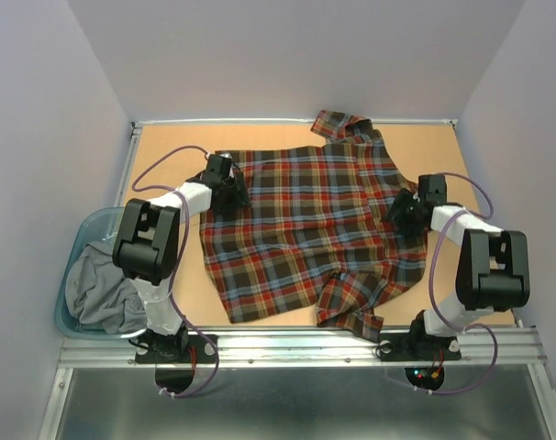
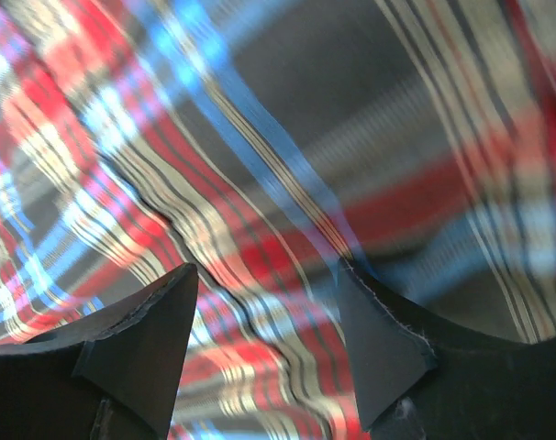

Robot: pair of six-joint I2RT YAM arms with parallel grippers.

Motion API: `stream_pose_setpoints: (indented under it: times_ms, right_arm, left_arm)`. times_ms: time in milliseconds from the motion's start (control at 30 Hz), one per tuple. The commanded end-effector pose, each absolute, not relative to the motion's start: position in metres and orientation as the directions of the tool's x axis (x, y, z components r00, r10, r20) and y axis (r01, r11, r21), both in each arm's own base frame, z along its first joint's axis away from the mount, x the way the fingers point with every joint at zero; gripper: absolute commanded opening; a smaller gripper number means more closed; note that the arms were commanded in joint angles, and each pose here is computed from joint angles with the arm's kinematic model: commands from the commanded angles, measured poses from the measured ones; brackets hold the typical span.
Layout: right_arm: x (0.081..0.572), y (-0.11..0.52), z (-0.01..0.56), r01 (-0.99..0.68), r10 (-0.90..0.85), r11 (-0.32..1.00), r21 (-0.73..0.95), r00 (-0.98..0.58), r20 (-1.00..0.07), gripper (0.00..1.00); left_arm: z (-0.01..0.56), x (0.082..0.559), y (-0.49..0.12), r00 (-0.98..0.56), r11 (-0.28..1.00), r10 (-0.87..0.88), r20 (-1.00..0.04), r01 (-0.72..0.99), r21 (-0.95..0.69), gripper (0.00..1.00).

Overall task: Fold and stack the long sleeve shirts
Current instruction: Flatten the shirt out

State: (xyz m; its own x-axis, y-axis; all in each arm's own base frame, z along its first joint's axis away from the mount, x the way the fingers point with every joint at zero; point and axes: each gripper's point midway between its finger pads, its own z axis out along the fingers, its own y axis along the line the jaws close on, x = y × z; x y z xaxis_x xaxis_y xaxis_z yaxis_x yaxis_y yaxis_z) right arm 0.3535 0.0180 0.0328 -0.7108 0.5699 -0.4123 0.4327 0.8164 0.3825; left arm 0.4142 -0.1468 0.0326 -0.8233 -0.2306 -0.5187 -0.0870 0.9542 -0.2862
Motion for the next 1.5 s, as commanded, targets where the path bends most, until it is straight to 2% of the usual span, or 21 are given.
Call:
stream_pose_setpoints:
  times_ms: [0, 67, 233, 433, 467, 500, 567, 600, 767, 967, 1133, 1300, 1333, 1467]
  right_arm:
    - [0.296, 0.012, 0.024, 0.526, 0.593, 0.805, 0.275, -0.735, -0.33, 0.68]
    - [0.272, 0.014, 0.028, 0.548, 0.601, 0.798, 0.251, -0.748, -0.281, 0.69]
    - [0.265, 0.017, 0.053, 0.518, 0.582, 0.812, 0.27, -0.755, -0.303, 0.69]
    - [0.337, 0.032, 0.111, 0.326, 0.486, 0.866, 0.38, -0.729, -0.482, 0.69]
    - [0.342, 0.032, 0.105, 0.327, 0.486, 0.865, 0.38, -0.733, -0.476, 0.69]
    - [0.362, 0.038, 0.12, 0.283, 0.471, 0.872, 0.399, -0.708, -0.527, 0.69]
    - [0.381, 0.041, 0.109, 0.28, 0.461, 0.878, 0.387, -0.712, -0.529, 0.69]
    - [0.4, 0.049, 0.121, 0.244, 0.446, 0.885, 0.397, -0.691, -0.569, 0.69]
    - [0.447, 0.042, 0.1, 0.287, 0.445, 0.894, 0.345, -0.666, -0.599, 0.71]
    - [0.477, 0.039, 0.063, 0.337, 0.467, 0.884, 0.324, -0.682, -0.563, 0.71]
    - [0.452, 0.026, 0.034, 0.418, 0.488, 0.872, 0.255, -0.695, -0.529, 0.71]
    - [0.387, 0.019, 0.016, 0.48, 0.51, 0.857, 0.186, -0.737, -0.444, 0.72]
    - [0.36, 0.017, 0.003, 0.499, 0.512, 0.854, 0.145, -0.762, -0.396, 0.72]
    - [0.306, 0.004, -0.004, 0.546, 0.532, 0.835, 0.069, -0.768, -0.356, 0.73]
  left_arm:
    - [0.008, 0.336, -0.12, -0.923, 0.979, -0.166, -0.348, -0.111, -0.173, 0.76]
    - [0.014, 0.321, -0.116, -0.93, 0.981, -0.146, -0.336, -0.093, -0.169, 0.77]
    - [0.03, 0.309, -0.12, -0.935, 0.979, -0.102, -0.341, -0.033, -0.203, 0.77]
    - [0.081, 0.362, -0.133, -0.844, 0.965, -0.153, -0.515, -0.016, -0.261, 0.79]
    - [0.088, 0.369, -0.136, -0.83, 0.962, -0.166, -0.532, -0.016, -0.274, 0.79]
    - [0.1, 0.378, -0.139, -0.811, 0.957, -0.18, -0.557, -0.013, -0.291, 0.79]
    - [0.112, 0.389, -0.143, -0.784, 0.948, -0.206, -0.586, -0.012, -0.317, 0.79]
    - [0.12, 0.394, -0.144, -0.768, 0.946, -0.216, -0.602, -0.012, -0.324, 0.79]
    - [0.133, 0.403, -0.138, -0.727, 0.951, -0.233, -0.646, -0.031, -0.308, 0.83]
    - [0.147, 0.409, -0.125, -0.687, 0.961, -0.239, -0.686, -0.07, -0.266, 0.92]
    - [0.154, 0.412, -0.118, -0.66, 0.964, -0.248, -0.709, -0.093, -0.25, 0.93]
    - [0.149, 0.411, -0.114, -0.663, 0.965, -0.25, -0.706, -0.112, -0.236, 0.93]
    - [0.148, 0.412, -0.112, -0.661, 0.965, -0.252, -0.707, -0.117, -0.235, 0.92]
    - [0.14, 0.414, -0.108, -0.667, 0.965, -0.257, -0.699, -0.138, -0.222, 0.91]
